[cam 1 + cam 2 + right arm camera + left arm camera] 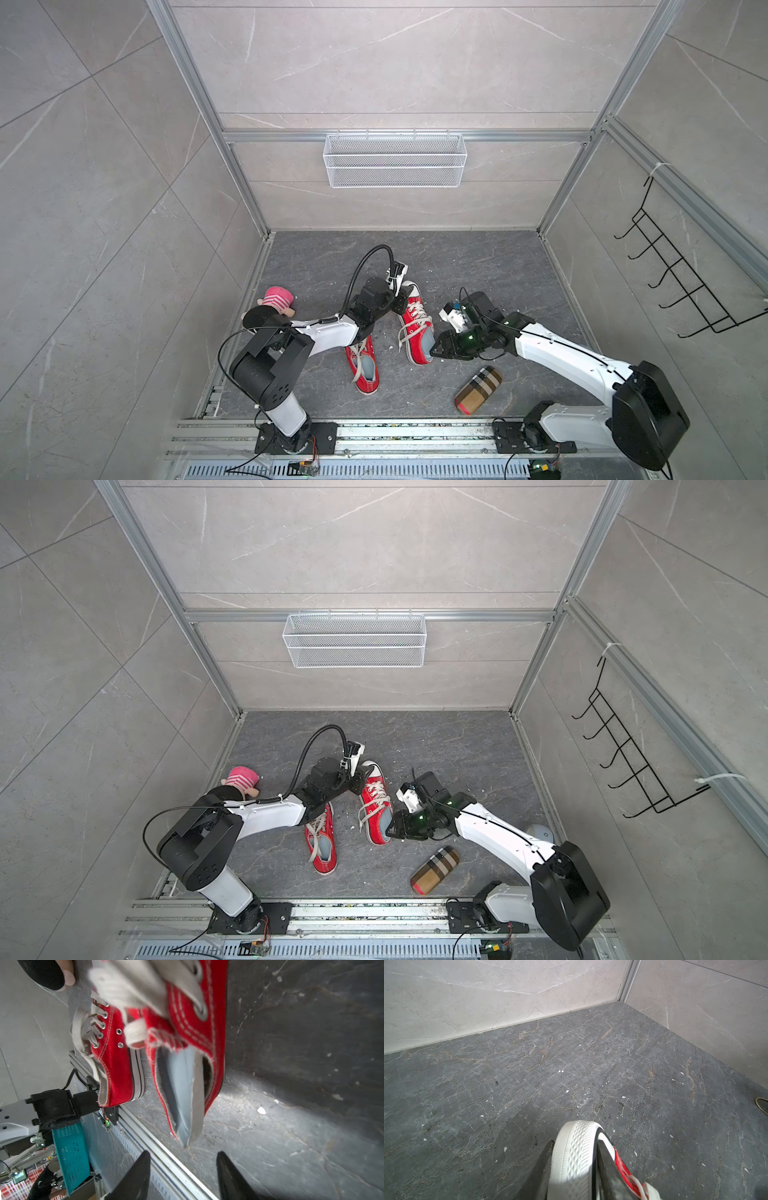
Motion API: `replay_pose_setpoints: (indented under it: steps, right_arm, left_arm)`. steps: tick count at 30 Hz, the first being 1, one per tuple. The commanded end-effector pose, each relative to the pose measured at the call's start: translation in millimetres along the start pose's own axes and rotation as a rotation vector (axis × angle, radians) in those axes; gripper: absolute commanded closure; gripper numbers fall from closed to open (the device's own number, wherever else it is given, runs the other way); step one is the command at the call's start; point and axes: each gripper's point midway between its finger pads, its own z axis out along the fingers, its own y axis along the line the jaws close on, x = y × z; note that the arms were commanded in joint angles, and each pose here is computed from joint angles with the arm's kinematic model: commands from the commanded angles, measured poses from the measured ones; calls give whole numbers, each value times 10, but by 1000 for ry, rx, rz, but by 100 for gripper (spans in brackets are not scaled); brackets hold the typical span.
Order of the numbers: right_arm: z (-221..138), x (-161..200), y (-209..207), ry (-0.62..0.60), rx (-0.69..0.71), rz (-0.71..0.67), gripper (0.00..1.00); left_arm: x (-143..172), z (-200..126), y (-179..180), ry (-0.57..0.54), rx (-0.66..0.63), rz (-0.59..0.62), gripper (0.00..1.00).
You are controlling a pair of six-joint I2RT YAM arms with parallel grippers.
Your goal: Remove the insole from the shoe
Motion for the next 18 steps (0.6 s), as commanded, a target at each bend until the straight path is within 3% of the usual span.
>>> replay_pose_setpoints:
  steps: [1,4,7,8,13,18]
  right_arm:
    - [102,-106,26,-23,2,13,52]
    - [161,-131,10,-24,21,15,61]
    - [118,-196,83,-45,11,14,93]
    - [67,-219,113,-54,16,8,100]
    - [-379,-340,508,-112,-34,-34,100]
    - [-666,-207,790,-60,-131,8,100]
  left_arm:
    - [-201,-44,-49,-55,-2,58,100]
    - [-206,-60,-53,-55,0,62,100]
    - [-216,-69,-65,-58,6,65,100]
    - [-213,-71,-63,-57,5,66,100]
    - [-204,-103,-37,-49,-12,92,100]
    - [-209,-156,28,-53,-52,118,100]
